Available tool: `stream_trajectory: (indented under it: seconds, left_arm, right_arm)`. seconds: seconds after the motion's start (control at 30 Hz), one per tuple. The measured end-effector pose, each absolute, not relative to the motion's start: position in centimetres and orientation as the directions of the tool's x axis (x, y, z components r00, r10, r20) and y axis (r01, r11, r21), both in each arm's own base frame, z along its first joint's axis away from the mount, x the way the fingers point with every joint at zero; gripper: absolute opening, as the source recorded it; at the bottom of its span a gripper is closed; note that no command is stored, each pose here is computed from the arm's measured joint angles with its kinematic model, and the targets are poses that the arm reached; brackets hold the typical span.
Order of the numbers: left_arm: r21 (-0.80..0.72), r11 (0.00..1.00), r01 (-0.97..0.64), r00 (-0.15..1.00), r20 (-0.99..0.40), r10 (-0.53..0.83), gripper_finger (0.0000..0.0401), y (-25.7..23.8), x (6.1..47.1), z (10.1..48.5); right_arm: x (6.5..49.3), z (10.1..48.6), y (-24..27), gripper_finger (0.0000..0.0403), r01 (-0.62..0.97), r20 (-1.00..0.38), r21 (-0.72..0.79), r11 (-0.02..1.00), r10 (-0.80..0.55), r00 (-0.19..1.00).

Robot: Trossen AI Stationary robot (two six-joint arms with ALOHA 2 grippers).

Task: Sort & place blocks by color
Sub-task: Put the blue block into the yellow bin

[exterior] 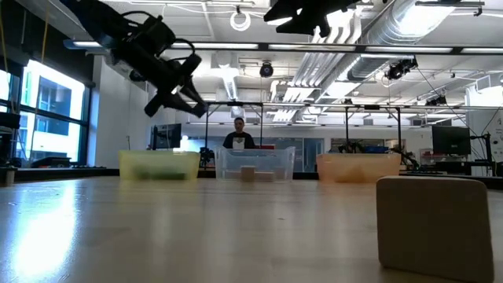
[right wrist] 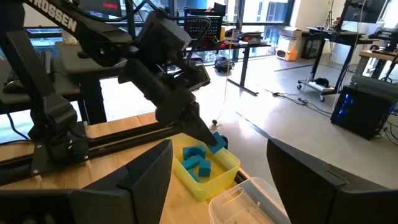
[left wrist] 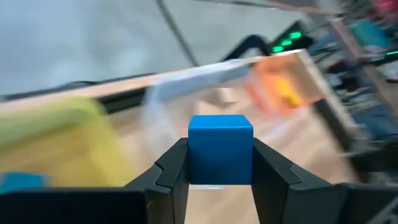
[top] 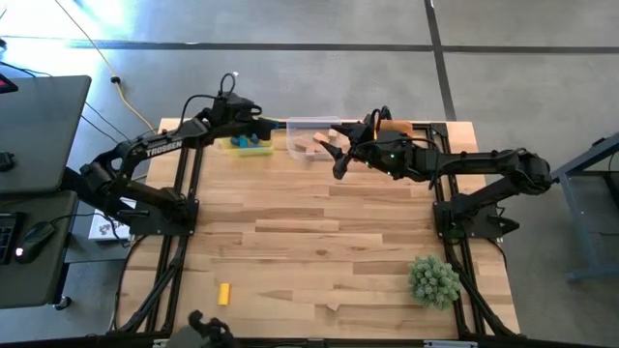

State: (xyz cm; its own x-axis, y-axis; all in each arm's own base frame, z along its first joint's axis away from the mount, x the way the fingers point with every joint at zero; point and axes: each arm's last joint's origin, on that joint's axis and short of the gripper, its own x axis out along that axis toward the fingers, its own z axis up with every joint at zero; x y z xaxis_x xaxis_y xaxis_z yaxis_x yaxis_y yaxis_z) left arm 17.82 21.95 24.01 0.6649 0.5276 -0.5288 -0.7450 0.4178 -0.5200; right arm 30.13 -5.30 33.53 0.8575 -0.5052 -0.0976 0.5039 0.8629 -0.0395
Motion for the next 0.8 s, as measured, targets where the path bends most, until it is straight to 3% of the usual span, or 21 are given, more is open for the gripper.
stream_trajectory:
  seconds: [0.23,0.47,0.8]
  left_arm:
    - [-0.320,0.374,-0.871,0.489,-0.652,0.579,0.0109,23.0,15.1,22.9]
    - [-0.139,0.397,-0.907,0.375,-0.696,0.612,0.0110,23.2,14.0,22.5]
    - [-0.075,0.423,-0.903,0.321,-0.773,0.548,0.0110,23.3,14.0,20.8]
  right_arm:
    - [30.1,33.5,-5.4,0.0250,0.533,-0.097,-0.036,0.845,-0.534,0.840]
    - [30.0,33.4,-5.5,0.0250,0.583,-0.108,0.018,0.812,-0.578,0.809]
    - [29.9,32.1,-4.6,0.0250,0.542,-0.237,0.205,0.815,-0.496,0.835]
